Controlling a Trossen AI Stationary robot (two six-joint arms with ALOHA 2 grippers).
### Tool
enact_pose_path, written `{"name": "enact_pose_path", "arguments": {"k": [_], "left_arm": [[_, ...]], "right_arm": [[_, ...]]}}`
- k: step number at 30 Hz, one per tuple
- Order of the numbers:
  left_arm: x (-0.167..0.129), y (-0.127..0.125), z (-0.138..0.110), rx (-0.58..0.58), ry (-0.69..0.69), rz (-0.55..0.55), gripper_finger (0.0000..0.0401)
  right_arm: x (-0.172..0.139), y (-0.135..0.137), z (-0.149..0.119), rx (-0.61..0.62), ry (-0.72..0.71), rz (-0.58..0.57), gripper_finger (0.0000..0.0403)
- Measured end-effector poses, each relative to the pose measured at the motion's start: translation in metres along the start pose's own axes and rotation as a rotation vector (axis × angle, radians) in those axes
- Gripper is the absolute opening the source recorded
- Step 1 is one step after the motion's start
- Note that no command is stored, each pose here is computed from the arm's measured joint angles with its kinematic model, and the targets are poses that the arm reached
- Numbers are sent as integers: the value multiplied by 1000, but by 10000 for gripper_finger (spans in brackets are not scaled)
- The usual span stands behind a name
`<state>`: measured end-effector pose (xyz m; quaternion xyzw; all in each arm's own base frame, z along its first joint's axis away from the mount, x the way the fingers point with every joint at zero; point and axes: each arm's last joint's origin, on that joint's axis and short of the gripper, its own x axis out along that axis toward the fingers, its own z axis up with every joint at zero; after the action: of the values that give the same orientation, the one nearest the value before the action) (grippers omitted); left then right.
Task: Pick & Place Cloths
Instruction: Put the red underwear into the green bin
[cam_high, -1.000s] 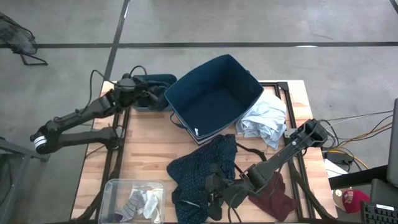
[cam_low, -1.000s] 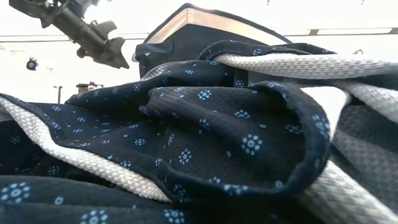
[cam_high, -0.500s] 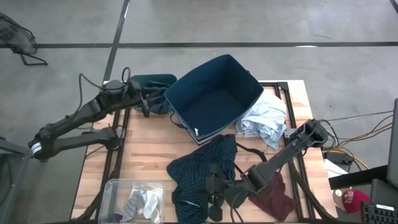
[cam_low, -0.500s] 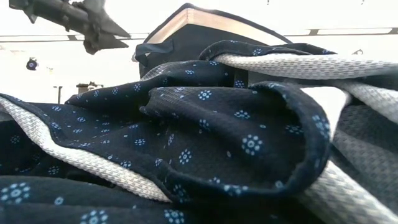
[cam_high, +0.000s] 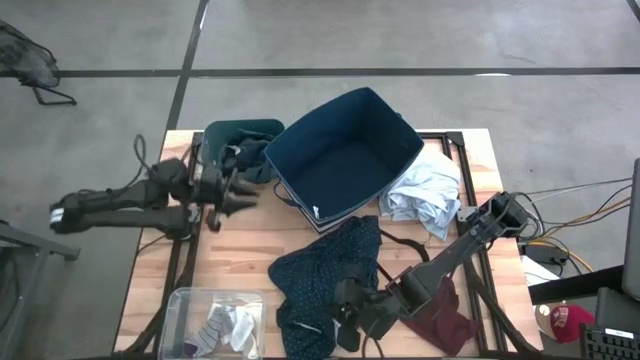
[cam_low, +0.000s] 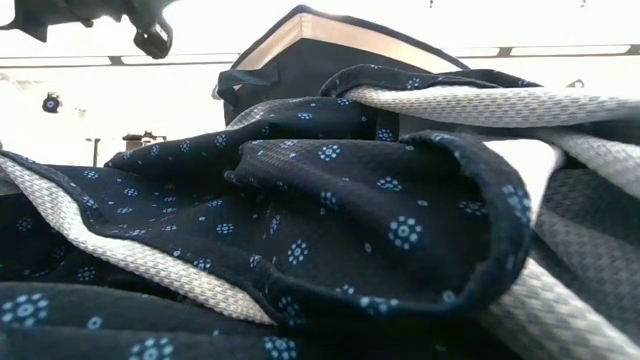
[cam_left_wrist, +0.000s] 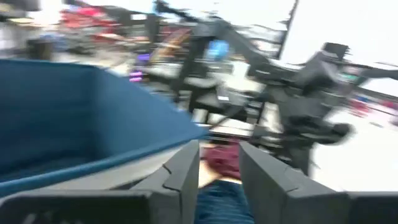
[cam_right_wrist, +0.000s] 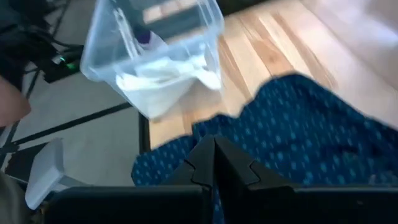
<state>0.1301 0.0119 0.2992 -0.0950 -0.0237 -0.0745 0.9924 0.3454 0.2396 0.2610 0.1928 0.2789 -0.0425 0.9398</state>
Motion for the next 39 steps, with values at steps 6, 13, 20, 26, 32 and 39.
{"name": "enact_pose_path", "arguments": {"k": [6,13,20,26,32,39], "left_arm": [[9,-28,-19,32,1,-158,81],[20,-63,-35,115,50,-116,63],[36,-94,-47,168,31,-274,65],[56,-101,-61,163,34,-274,67],[72,-107,-74,164,36,-320,68],[78,-110,-78,163,44,-335,67]], "right_arm": [[0,-7,-6,77,39,-79,8],[3,-13,-9,205,39,-95,8],[3,-12,-13,223,136,-45,11],[-3,-24,-31,397,329,-184,54],[-16,-26,-50,563,509,-309,123],[-40,-29,-74,700,650,-570,194]]}}
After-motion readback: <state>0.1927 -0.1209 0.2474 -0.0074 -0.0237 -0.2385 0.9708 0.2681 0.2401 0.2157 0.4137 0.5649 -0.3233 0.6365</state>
